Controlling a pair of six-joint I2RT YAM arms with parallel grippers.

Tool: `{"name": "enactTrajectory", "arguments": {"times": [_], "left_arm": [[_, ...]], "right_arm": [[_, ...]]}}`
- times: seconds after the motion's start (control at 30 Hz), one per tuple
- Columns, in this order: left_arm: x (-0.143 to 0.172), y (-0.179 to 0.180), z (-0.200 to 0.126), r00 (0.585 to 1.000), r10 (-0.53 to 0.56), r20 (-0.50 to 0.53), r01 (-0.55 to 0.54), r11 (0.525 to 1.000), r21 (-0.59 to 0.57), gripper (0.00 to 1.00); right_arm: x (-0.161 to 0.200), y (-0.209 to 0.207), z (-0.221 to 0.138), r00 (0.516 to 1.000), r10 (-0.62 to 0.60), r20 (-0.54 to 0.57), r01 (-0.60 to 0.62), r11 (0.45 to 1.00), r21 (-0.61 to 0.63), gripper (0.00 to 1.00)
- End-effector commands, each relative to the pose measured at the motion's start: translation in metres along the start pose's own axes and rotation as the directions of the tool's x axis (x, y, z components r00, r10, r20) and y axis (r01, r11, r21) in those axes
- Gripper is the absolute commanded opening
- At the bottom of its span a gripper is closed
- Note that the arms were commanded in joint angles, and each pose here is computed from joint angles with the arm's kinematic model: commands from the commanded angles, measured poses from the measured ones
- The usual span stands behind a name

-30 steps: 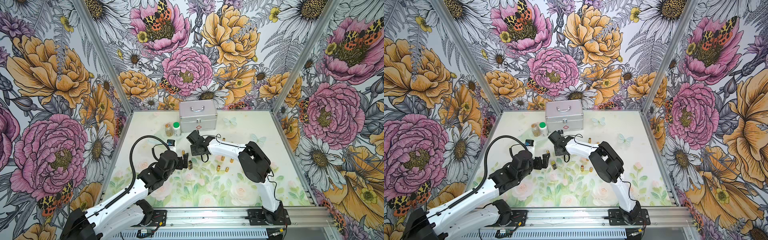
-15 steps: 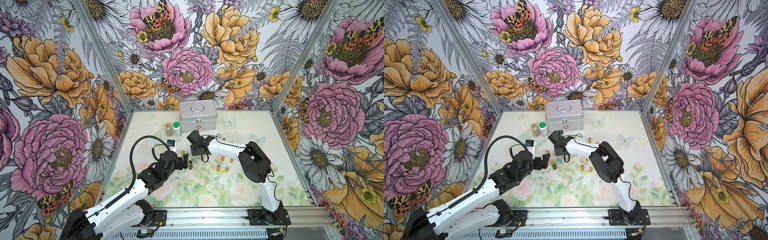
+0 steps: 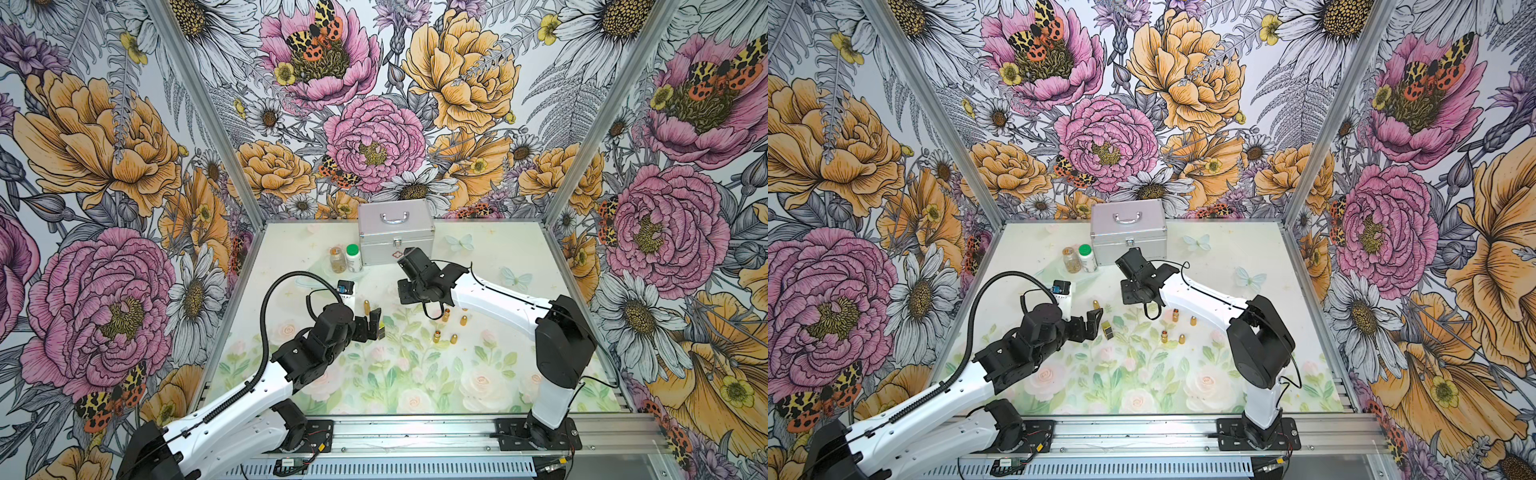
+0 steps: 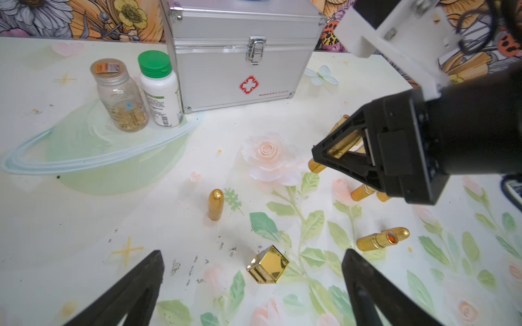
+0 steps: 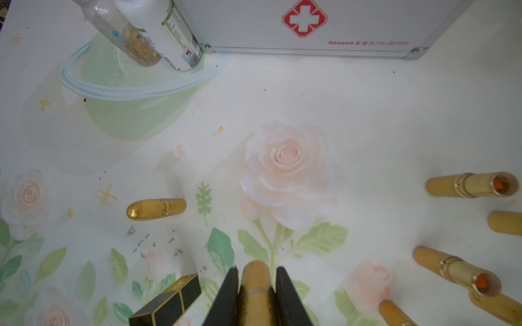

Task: Open the lipstick cap
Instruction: Pick up the lipstick at the center of the board, then open the cover of the lipstick.

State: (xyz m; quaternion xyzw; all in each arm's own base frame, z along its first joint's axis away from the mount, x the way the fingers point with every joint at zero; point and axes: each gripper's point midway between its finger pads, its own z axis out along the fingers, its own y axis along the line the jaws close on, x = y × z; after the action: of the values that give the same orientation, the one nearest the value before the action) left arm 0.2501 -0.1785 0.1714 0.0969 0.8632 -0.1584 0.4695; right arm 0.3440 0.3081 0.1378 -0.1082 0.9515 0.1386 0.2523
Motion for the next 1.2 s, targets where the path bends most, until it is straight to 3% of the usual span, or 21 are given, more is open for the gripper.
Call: {"name": "enactTrajectory", "arguments": {"times": [0.0, 0.33, 0.47, 0.7, 1.17], "left_arm": [[0.003, -0.029, -0.003, 0.996, 0.087, 0.016, -0.088, 0.99, 0.108, 0.99], [0.025, -0.089, -0.004, 0.972, 0.234, 0.024, -0.227, 0.904, 0.362, 0.94], [0.03, -0.097, 0.002, 0.963, 0.267, 0.041, -0.261, 0.884, 0.387, 0.87], [0.027, -0.115, 0.007, 0.949, 0.296, 0.109, -0.312, 0.837, 0.449, 0.64], [0.014, -0.138, 0.014, 0.946, 0.271, 0.179, -0.325, 0.793, 0.516, 0.39]], "right_arm": [[0.014, 0.001, -0.023, 0.998, -0.029, -0.053, 0.026, 0.998, -0.061, 0.23], [0.045, 0.017, -0.079, 0.988, -0.057, -0.146, 0.017, 0.965, -0.261, 0.23], [0.053, 0.022, -0.095, 0.987, -0.049, -0.153, -0.002, 0.948, -0.318, 0.24], [0.062, 0.029, -0.114, 0.986, -0.03, -0.164, -0.036, 0.923, -0.383, 0.24], [0.068, 0.034, -0.118, 0.982, -0.009, -0.189, -0.073, 0.905, -0.419, 0.24]]}}
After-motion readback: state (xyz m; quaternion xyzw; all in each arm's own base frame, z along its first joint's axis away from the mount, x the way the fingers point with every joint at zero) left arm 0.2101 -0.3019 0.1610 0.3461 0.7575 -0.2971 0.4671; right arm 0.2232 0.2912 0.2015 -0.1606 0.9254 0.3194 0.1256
